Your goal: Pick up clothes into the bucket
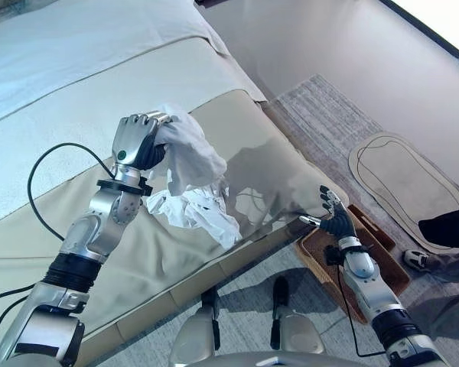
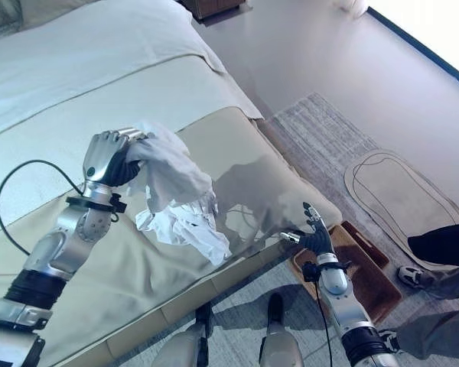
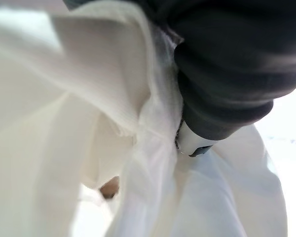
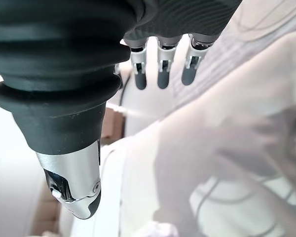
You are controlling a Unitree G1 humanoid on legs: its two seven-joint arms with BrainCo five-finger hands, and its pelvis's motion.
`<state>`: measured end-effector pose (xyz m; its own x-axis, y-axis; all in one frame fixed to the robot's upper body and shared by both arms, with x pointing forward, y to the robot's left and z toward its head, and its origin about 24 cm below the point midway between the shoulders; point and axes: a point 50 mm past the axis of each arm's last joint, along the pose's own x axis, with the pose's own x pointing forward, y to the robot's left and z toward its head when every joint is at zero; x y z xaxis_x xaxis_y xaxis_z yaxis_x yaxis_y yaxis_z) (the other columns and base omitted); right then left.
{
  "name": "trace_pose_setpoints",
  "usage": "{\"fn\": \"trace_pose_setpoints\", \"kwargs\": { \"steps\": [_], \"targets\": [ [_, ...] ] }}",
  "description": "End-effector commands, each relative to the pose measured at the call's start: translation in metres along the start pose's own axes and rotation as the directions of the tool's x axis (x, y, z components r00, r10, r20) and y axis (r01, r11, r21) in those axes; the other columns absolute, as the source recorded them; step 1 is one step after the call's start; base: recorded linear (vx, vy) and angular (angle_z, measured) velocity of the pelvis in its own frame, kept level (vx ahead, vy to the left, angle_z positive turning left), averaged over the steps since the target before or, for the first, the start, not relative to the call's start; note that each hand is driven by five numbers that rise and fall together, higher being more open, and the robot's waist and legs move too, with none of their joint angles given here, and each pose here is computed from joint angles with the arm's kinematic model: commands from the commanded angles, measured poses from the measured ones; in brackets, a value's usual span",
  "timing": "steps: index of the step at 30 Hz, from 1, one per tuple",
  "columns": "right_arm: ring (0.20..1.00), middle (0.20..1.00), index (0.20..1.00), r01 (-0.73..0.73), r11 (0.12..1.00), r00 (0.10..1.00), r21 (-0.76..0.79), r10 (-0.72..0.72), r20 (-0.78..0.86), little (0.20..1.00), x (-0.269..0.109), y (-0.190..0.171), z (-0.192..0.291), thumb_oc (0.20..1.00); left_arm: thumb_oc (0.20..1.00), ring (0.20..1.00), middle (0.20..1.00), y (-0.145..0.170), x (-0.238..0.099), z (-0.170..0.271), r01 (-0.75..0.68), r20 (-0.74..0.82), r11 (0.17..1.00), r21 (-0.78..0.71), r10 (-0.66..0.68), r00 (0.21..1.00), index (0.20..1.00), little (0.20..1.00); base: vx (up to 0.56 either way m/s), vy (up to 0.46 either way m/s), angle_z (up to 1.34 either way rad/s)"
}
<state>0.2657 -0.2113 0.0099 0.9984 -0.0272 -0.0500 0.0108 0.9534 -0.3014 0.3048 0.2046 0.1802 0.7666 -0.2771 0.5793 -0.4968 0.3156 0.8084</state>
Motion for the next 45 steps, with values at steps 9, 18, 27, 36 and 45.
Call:
{"fn": "trace_pose_setpoints", "kwargs": {
  "steps": [9,18,27,36,45],
  "targets": [
    [1.000,1.000,1.000,-0.186,0.982,0.954,0.011,0.178,0.240,1.000,0.011,0.034,0.056,1.000,0.200,0.200,0.200,0.045,0.016,0.038,-0.080,0.176,0.934,-0.347,0.149,0.973,0.200,0.200,0.06,-0.015,0.00],
    [1.000,1.000,1.000,-0.283,0.958,0.891,0.037,0.248,0.381,1.000,0.019,0.050,0.094,1.000,0.200,0.200,0.200,0.017,0.002,0.063,0.072,0.221,0.829,-0.555,0.064,0.973,0.200,0.200,0.01,-0.003,0.00],
    [1.000,1.000,1.000,-0.437,0.867,0.838,0.238,0.296,0.459,1.000,0.021,0.063,0.116,1.000,0.200,0.200,0.200,-0.002,-0.018,0.076,0.173,0.237,0.728,-0.663,-0.015,0.971,0.200,0.200,0.00,-0.001,0.00],
    [1.000,1.000,1.000,-0.586,0.715,0.772,0.381,0.350,0.531,1.000,0.020,0.067,0.129,1.000,0.200,0.200,0.200,0.000,-0.025,0.077,0.218,0.276,0.739,-0.637,-0.045,0.960,0.200,0.200,0.00,0.000,0.00],
    [1.000,1.000,1.000,-0.606,0.733,0.773,0.309,0.450,0.446,1.000,0.021,0.084,0.114,1.000,0.200,0.200,0.200,0.022,-0.021,0.089,0.213,0.354,0.738,-0.640,0.037,0.935,0.200,0.200,0.00,0.000,0.00]
  ]
}}
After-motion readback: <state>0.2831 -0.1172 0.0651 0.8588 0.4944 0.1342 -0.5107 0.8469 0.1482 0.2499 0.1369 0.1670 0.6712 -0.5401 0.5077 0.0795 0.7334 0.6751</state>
